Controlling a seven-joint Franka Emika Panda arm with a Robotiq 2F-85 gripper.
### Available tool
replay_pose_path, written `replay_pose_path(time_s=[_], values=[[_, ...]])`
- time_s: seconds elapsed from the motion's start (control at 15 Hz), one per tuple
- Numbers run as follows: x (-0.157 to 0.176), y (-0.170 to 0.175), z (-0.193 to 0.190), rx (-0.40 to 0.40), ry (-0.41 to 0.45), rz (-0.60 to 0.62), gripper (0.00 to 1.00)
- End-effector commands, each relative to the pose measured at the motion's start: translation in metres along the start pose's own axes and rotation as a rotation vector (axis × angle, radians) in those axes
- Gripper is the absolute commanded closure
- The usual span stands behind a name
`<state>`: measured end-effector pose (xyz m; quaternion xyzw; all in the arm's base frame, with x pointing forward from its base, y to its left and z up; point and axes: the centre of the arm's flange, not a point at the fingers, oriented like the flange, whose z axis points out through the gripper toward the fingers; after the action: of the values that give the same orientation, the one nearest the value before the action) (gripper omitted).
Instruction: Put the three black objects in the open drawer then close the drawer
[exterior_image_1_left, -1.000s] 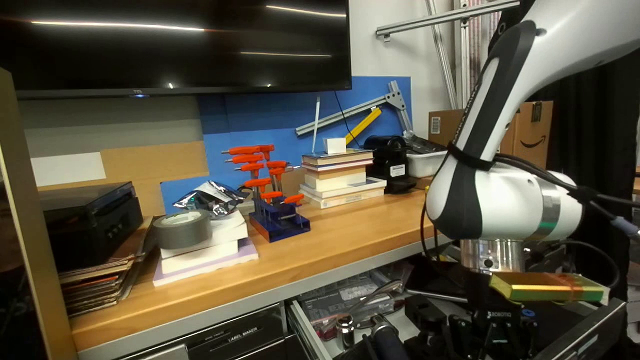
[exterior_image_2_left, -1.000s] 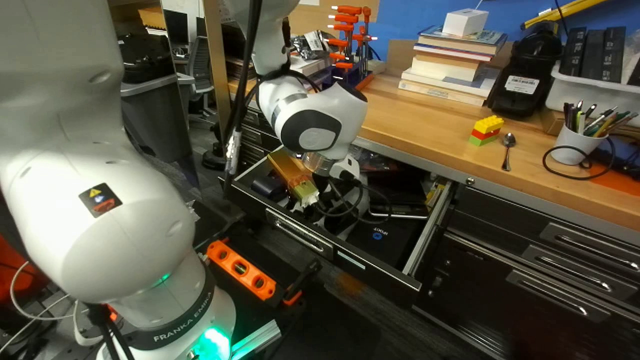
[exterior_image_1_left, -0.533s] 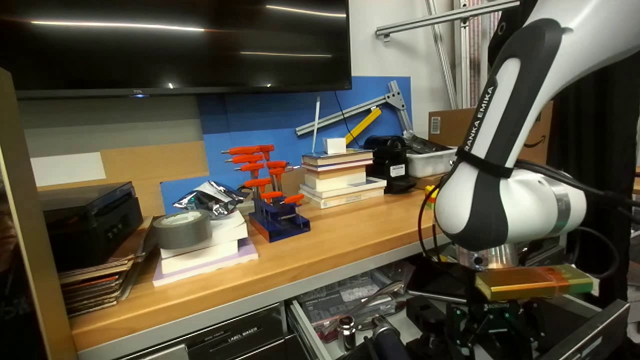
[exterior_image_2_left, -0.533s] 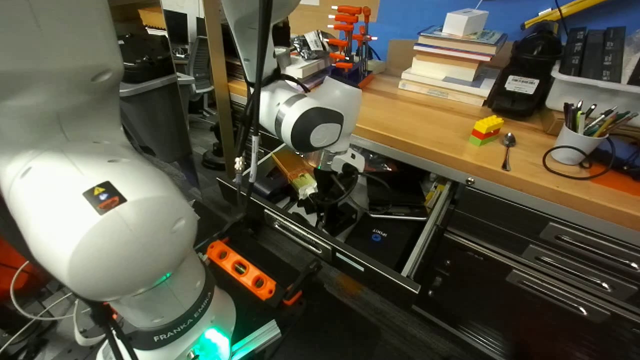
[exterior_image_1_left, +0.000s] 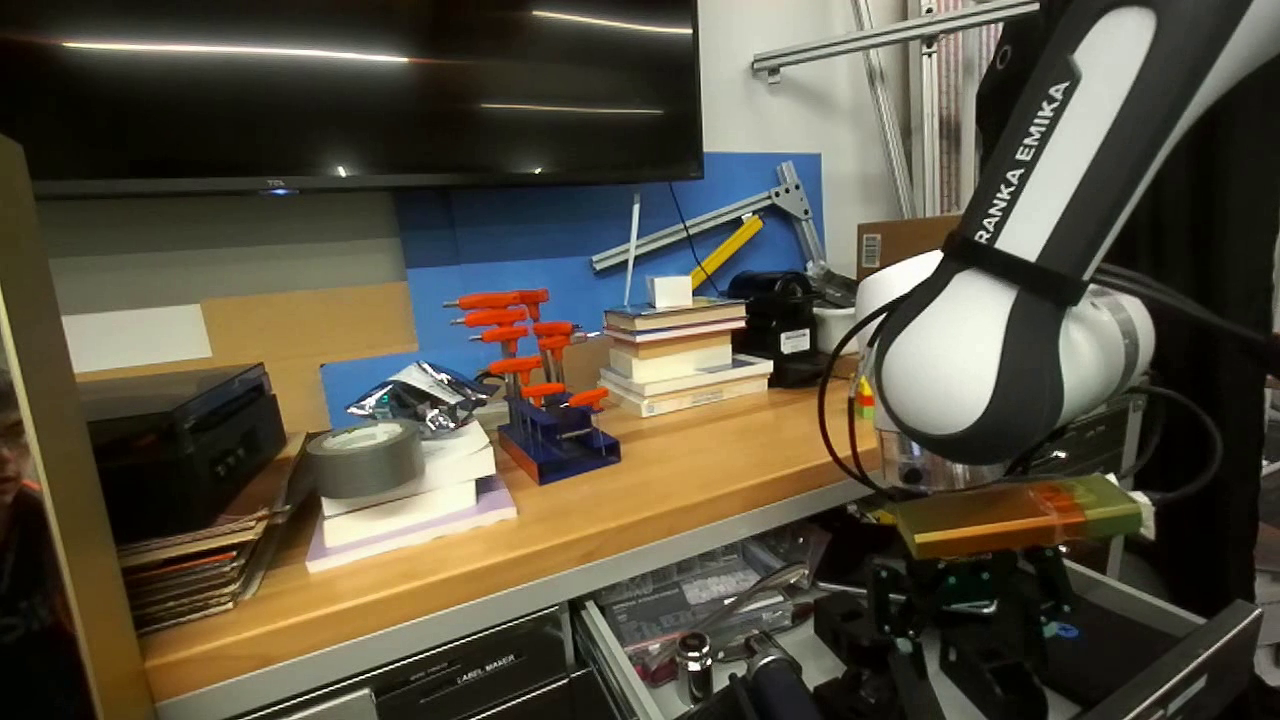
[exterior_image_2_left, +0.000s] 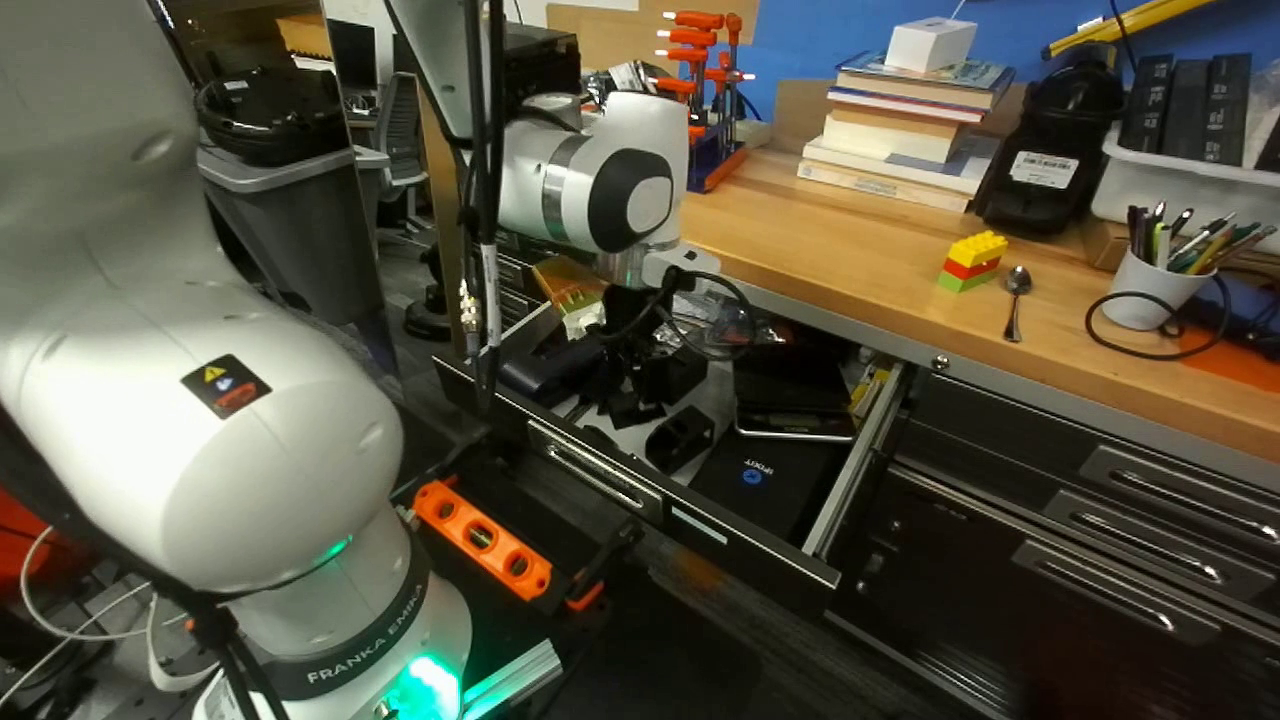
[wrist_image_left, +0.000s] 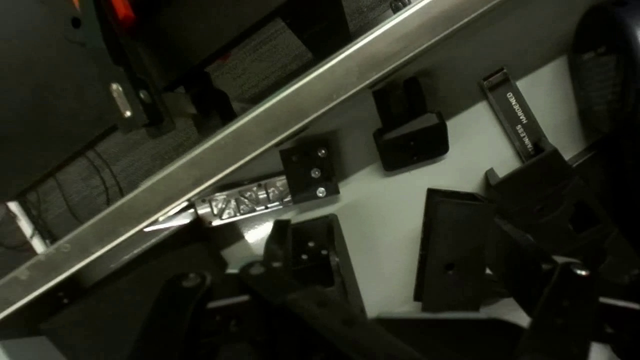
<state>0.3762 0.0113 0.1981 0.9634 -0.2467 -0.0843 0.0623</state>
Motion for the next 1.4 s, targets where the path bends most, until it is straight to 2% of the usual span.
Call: replay_pose_path(time_s=[0.0,0.27,0.47,0.8,1.33], values=[[-0.024,0.011,-0.024,-0.062,-0.026,0.197,0.0],[-0.041,0.027,-0.017,-0.074,-0.102,0.418,0.0],[-0.042,0.034,-0.006,-0.008,-0.145,0.561,0.0],[-0.04,0.043,-0.001,0.072,-0.192,0.71,0.0],[-0.062,0.029,0.001,0.02,-0.199,0.964,0.0]])
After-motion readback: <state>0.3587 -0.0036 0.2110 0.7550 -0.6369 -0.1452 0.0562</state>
